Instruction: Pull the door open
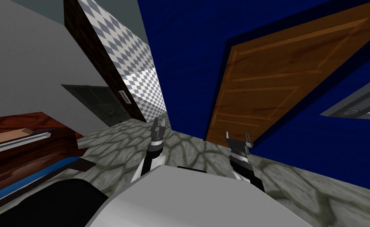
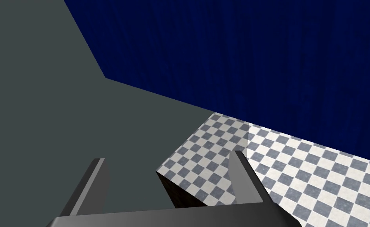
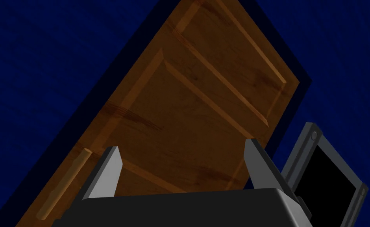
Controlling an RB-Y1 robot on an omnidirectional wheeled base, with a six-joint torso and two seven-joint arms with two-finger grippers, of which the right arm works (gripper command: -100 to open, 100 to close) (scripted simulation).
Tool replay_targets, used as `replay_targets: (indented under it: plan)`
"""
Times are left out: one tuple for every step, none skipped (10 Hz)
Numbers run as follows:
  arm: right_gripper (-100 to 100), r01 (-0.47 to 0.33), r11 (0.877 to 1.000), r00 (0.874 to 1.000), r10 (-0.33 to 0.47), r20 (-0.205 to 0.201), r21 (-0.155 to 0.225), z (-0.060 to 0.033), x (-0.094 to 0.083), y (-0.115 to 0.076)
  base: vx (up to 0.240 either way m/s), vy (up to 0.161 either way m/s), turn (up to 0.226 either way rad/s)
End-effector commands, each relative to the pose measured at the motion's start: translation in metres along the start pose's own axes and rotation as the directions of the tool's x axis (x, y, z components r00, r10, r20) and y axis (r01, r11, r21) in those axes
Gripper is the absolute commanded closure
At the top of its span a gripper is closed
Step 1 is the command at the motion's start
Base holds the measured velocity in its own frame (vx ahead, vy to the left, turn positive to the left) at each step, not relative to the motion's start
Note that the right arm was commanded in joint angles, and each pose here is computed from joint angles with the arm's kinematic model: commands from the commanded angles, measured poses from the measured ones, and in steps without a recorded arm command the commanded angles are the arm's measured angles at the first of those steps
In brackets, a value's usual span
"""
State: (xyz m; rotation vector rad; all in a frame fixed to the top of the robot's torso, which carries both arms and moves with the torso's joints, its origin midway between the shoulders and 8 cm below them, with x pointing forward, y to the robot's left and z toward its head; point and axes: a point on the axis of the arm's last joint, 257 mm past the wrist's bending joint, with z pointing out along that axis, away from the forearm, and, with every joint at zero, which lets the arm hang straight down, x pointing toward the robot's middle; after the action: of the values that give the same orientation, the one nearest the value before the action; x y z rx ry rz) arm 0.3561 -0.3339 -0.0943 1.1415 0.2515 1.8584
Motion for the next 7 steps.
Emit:
replay_targets:
  plan:
    - [-100, -0.054, 0.999, 0.998, 0.054, 0.028, 0.008, -0.0063, -0.012, -0.007, 0.084, -0.059, 0.199]
    - [-100, -0.085, 0.996, 0.995, 0.084, 0.045, 0.011, -0.0101, -0.019, -0.011, 0.085, -0.066, 0.167]
    - [-100, -0.115, 0.993, 0.991, 0.114, 0.064, 0.013, -0.0142, -0.027, -0.014, 0.088, -0.054, 0.118]
    - [-100, -0.144, 0.989, 0.986, 0.143, 0.083, 0.014, -0.0184, -0.035, -0.018, 0.097, -0.055, 0.148]
    - [-100, -0.173, 0.985, 0.98, 0.171, 0.102, 0.014, -0.0229, -0.043, -0.021, 0.09, -0.051, 0.203]
    - [-100, -0.201, 0.979, 0.972, 0.198, 0.123, 0.013, -0.0275, -0.051, -0.024, 0.082, -0.05, 0.19]
    - [-100, -0.228, 0.974, 0.964, 0.224, 0.143, 0.01, -0.0324, -0.059, -0.028, 0.081, -0.046, 0.139]
